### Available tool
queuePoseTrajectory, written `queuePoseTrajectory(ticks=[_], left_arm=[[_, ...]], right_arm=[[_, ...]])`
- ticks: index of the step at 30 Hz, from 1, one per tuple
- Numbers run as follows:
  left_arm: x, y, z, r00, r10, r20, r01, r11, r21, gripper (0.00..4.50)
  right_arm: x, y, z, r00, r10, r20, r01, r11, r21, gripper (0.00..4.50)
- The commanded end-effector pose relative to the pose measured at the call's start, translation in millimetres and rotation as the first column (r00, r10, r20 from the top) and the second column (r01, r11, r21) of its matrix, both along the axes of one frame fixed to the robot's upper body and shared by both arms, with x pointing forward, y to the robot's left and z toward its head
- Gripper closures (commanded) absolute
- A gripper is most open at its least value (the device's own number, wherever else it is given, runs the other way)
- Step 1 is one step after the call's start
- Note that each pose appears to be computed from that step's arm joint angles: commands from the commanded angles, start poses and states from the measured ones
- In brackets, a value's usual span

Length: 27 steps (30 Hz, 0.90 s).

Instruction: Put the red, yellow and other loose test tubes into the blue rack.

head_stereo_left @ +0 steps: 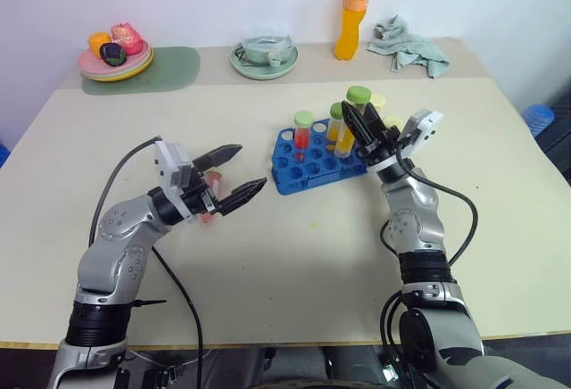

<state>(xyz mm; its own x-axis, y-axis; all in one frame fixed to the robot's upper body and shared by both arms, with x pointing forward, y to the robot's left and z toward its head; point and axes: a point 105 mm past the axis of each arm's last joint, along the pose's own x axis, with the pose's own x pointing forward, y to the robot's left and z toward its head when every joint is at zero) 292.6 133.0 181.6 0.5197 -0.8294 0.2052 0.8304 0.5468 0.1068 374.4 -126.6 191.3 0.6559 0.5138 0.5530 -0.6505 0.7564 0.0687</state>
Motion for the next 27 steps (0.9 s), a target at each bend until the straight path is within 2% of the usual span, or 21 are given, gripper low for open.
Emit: queuePoseTrajectory(ticks=[1,21,27], left_arm=[[-2.1,2.1,12.6,0.999,0.007,0.042,-0.007,1.0,-0.007,0.0],[-3.8,2.6,10.6,0.998,0.031,0.046,-0.031,1.0,-0.006,0.0],[-2.9,4.8,9.9,0.998,0.035,0.049,-0.035,0.999,-0.003,0.0]], right_arm=[[-1.0,1.8,11.7,0.998,-0.005,0.064,0.004,1.0,0.002,3.68],[10.0,-11.9,-18.9,0.999,-0.041,0.019,0.041,0.999,-0.003,3.68],[12.9,-16.6,-18.2,0.997,-0.066,0.031,0.067,0.998,-0.003,3.68]])
